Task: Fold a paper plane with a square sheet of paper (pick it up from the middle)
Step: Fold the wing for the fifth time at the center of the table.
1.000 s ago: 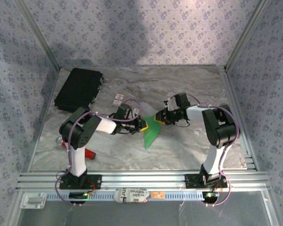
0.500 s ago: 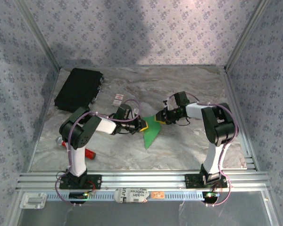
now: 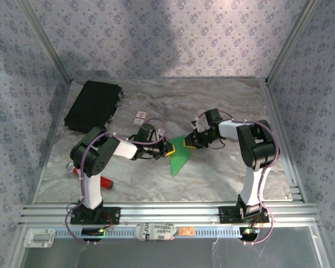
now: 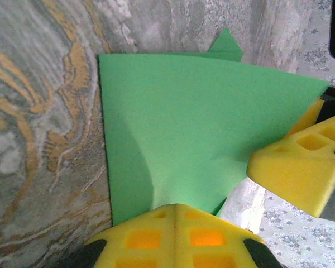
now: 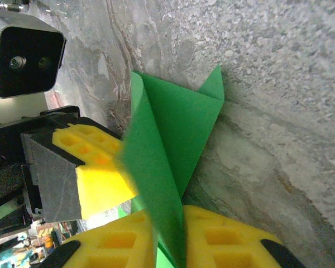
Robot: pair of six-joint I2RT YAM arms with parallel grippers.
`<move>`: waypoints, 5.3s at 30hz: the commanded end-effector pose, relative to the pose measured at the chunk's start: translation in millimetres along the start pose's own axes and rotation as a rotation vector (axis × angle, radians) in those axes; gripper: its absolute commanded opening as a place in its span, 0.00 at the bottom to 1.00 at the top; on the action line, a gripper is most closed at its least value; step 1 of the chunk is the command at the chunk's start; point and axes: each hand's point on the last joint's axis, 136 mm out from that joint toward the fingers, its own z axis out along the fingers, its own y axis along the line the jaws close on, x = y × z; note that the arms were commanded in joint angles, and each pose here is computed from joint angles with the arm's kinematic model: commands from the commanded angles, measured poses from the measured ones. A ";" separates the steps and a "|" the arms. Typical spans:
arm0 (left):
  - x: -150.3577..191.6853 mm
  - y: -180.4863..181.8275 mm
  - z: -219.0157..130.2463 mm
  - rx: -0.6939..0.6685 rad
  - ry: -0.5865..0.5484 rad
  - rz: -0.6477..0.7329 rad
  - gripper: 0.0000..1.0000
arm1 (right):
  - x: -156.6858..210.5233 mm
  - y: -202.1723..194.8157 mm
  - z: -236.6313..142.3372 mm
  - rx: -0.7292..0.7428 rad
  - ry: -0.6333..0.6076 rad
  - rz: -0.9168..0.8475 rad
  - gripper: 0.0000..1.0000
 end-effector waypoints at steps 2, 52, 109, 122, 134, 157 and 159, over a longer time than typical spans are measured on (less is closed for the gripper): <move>11.4 16.1 -1.3 -0.038 0.040 -0.047 0.05 | -3.0 6.9 -6.1 -0.012 -0.001 -0.008 0.14; 22.5 23.1 10.9 -0.108 0.050 -0.028 0.09 | 11.0 2.1 -16.8 0.032 -0.182 0.156 0.22; 75.3 -20.8 -28.8 -0.593 -0.103 0.937 0.59 | 7.1 10.5 -47.6 -0.015 -0.286 0.353 0.07; 63.2 -20.0 -22.2 -0.786 -0.160 1.096 0.57 | 4.8 13.7 -47.9 -0.021 -0.286 0.350 0.07; 59.7 -14.9 -12.0 -0.814 -0.142 1.126 0.41 | 6.2 13.2 -46.6 -0.026 -0.280 0.350 0.07; 57.5 -4.7 -11.7 -0.852 -0.127 1.162 0.23 | 5.7 14.9 -47.7 -0.027 -0.282 0.346 0.07; 58.0 -4.5 -12.0 -0.852 -0.126 1.164 0.20 | 6.0 14.4 -47.8 -0.026 -0.282 0.347 0.07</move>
